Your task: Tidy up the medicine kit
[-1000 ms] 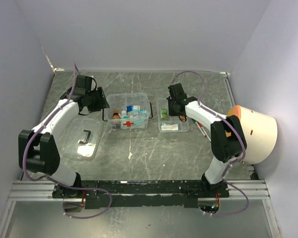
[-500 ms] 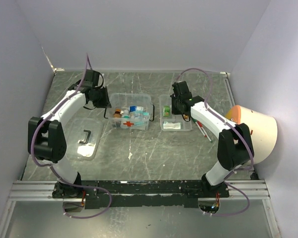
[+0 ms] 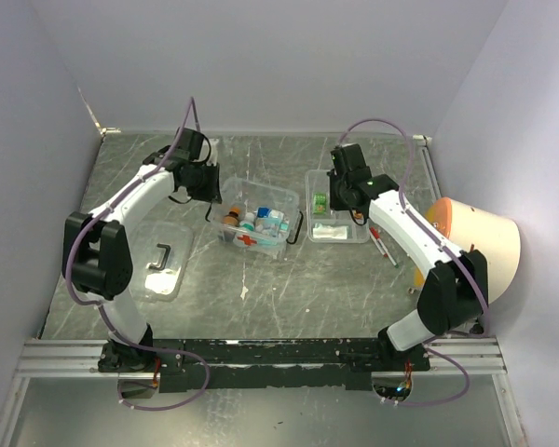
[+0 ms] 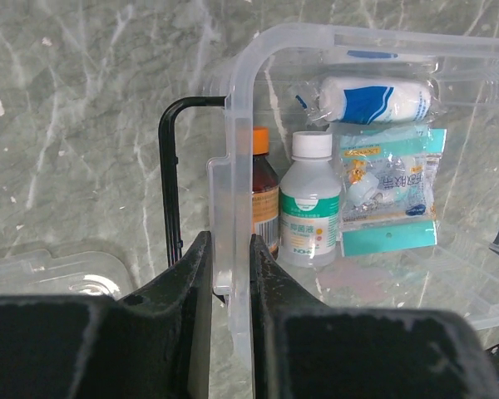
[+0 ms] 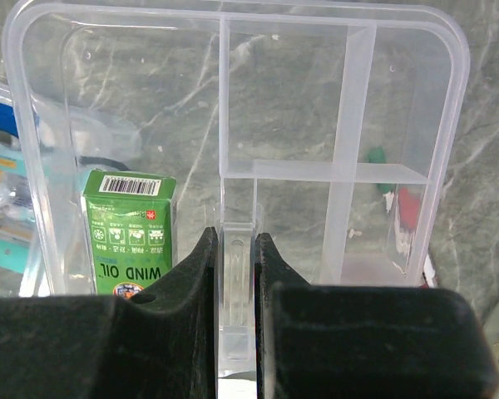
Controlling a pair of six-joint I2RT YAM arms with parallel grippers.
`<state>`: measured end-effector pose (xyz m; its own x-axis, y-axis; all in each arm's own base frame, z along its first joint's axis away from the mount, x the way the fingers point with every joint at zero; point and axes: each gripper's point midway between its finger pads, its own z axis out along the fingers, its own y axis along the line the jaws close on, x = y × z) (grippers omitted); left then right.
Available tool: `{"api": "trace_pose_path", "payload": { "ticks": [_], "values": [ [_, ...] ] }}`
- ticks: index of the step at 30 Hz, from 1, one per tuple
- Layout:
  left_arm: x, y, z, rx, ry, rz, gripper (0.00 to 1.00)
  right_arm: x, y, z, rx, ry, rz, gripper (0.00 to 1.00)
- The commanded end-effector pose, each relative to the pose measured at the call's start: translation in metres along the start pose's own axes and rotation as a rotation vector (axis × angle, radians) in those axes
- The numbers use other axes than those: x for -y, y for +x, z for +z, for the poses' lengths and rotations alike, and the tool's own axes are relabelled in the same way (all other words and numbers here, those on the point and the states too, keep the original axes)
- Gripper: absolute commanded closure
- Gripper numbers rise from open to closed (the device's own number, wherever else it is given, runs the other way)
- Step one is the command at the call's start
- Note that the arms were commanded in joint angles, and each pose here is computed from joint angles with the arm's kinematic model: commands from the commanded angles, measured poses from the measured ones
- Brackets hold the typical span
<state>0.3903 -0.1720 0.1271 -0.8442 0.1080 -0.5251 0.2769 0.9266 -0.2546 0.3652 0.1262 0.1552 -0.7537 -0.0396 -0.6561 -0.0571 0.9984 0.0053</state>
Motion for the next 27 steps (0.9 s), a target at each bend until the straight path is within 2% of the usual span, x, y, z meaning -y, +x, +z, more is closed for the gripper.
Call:
{"api": "trace_pose_path", "payload": {
  "ticks": [1, 9, 14, 19, 22, 27],
  "values": [
    [0.029, 0.001, 0.002, -0.019, 0.080, 0.091, 0.83, 0.005, -0.023, -0.026, 0.061, -0.008, -0.020, 1.00],
    [0.066, 0.000, 0.003, -0.013, 0.189, 0.181, 0.78, -0.011, -0.021, -0.034, 0.053, -0.059, -0.078, 1.00],
    [0.077, -0.003, 0.002, 0.002, 0.223, 0.186, 0.72, -0.029, -0.016, -0.035, 0.047, -0.085, -0.147, 1.00],
    [0.067, -0.011, -0.009, 0.035, 0.142, 0.151, 0.51, -0.060, -0.014, -0.042, 0.056, -0.152, -0.248, 1.00],
    [0.058, -0.016, -0.024, 0.066, 0.069, 0.120, 0.31, -0.073, -0.015, -0.045, 0.057, -0.192, -0.332, 1.00],
    [0.043, -0.017, -0.062, 0.138, -0.030, 0.082, 0.21, -0.090, -0.027, -0.047, 0.084, -0.275, -0.409, 1.00]
  ]
}}
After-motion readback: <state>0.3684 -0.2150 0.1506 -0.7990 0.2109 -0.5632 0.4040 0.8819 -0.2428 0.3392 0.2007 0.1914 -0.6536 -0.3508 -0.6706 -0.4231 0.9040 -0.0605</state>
